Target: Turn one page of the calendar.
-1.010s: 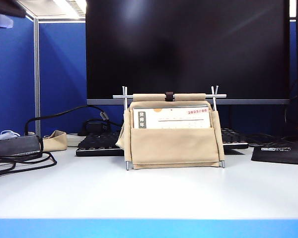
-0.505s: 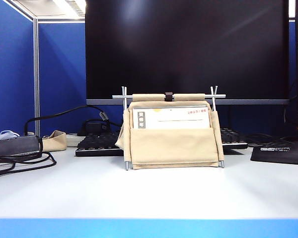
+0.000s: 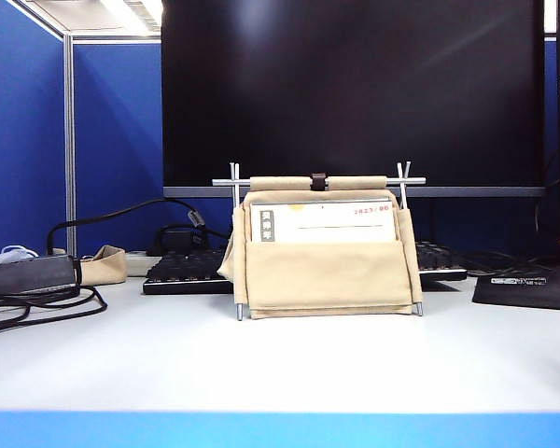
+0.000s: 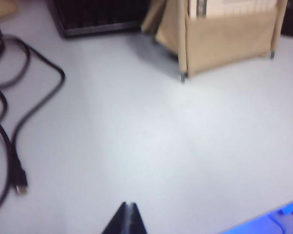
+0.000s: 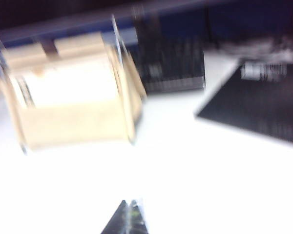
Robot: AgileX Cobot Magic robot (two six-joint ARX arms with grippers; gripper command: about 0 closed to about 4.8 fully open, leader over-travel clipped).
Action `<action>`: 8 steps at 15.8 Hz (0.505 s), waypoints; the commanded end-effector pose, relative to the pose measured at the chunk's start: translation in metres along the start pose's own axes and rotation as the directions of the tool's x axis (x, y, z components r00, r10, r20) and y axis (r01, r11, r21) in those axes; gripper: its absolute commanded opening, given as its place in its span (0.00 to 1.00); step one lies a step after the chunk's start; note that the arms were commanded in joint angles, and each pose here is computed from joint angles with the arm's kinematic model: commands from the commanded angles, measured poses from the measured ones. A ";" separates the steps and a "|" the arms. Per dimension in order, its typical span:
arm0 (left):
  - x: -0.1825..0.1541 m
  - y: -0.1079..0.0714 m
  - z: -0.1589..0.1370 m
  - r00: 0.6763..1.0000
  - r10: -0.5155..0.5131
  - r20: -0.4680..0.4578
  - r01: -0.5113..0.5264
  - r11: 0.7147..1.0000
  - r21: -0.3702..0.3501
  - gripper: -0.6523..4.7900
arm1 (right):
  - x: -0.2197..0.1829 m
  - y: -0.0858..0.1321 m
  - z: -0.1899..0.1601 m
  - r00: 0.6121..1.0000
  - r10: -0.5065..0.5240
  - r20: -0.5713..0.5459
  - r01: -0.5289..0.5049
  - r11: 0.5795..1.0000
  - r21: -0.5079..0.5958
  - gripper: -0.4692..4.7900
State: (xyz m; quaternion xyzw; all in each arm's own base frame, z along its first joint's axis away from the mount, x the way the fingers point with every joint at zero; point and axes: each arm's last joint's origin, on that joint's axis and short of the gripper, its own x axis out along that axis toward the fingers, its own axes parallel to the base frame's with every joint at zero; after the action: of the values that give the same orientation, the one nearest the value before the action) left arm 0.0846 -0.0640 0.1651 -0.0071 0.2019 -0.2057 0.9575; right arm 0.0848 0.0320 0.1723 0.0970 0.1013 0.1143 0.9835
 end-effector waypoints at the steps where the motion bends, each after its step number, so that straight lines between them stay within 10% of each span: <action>1: 0.004 0.001 -0.010 1.000 0.003 -0.016 -0.003 1.000 -0.002 0.11 | 0.004 -0.003 -0.015 0.998 -0.018 -0.067 0.018 1.000 -0.004 0.08; 8: 0.007 0.003 -0.019 0.999 0.032 -0.040 -0.032 0.999 0.007 0.11 | 0.006 -0.005 -0.022 0.997 -0.024 -0.070 0.024 1.000 -0.003 0.08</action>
State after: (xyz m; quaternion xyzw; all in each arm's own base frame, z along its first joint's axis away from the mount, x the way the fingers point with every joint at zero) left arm 0.0839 -0.0626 0.1437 0.0071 0.2252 -0.1908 0.9554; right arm 0.0865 0.0328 0.1505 0.0888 0.1383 0.1090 0.9804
